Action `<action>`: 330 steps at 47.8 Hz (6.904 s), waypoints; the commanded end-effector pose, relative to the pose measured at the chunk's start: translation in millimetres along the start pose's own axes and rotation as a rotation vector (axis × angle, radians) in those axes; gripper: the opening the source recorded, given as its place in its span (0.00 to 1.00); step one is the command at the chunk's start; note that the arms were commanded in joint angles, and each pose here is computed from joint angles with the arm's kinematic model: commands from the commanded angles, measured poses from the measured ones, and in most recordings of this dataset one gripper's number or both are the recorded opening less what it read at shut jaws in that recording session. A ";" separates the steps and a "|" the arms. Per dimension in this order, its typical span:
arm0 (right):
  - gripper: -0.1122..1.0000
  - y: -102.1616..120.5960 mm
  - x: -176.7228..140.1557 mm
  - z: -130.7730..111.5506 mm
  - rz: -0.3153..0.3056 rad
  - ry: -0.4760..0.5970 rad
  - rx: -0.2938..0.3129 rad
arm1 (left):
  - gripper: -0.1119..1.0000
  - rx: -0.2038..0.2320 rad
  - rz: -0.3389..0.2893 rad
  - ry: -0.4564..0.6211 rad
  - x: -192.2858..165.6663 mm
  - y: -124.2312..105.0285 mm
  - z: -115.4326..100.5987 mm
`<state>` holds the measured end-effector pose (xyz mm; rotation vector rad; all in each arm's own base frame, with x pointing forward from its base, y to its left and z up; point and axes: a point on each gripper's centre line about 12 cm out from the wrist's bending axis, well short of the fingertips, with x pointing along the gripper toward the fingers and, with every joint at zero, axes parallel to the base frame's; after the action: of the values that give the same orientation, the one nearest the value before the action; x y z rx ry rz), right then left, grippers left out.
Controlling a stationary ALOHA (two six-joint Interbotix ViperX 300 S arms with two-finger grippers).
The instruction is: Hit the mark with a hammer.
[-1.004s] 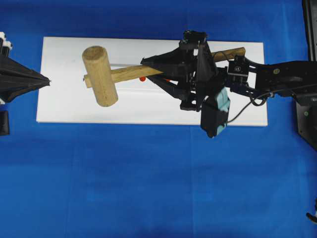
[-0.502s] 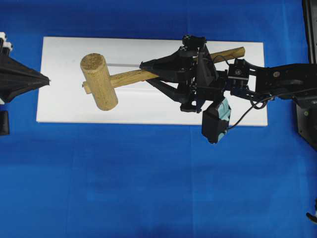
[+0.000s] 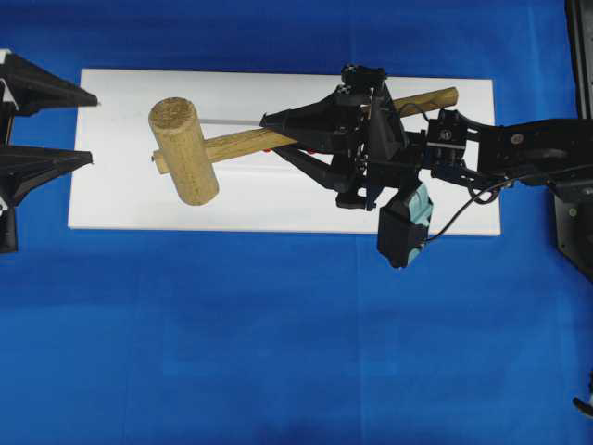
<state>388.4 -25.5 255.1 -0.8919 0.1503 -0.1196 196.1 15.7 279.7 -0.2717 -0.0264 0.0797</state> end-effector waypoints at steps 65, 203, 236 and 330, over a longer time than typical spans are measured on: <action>0.18 -20.4 2.4 16.8 -0.043 -0.038 0.014 | 0.51 -0.115 0.037 0.028 110.1 9.0 -9.1; 0.12 1.6 14.4 -7.3 0.183 0.255 0.718 | 0.57 0.418 0.007 0.164 102.6 3.5 -19.1; 0.12 -3.7 -64.3 -15.2 0.148 0.251 0.857 | 0.78 0.412 0.011 0.115 29.8 3.1 -8.2; 0.12 45.5 16.2 -83.6 0.107 0.507 0.925 | 0.77 0.410 0.012 0.165 5.2 3.7 -11.8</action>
<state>387.6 -61.0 169.8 0.0665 0.5654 -0.2619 200.1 15.8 263.1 0.1346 0.1663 0.0679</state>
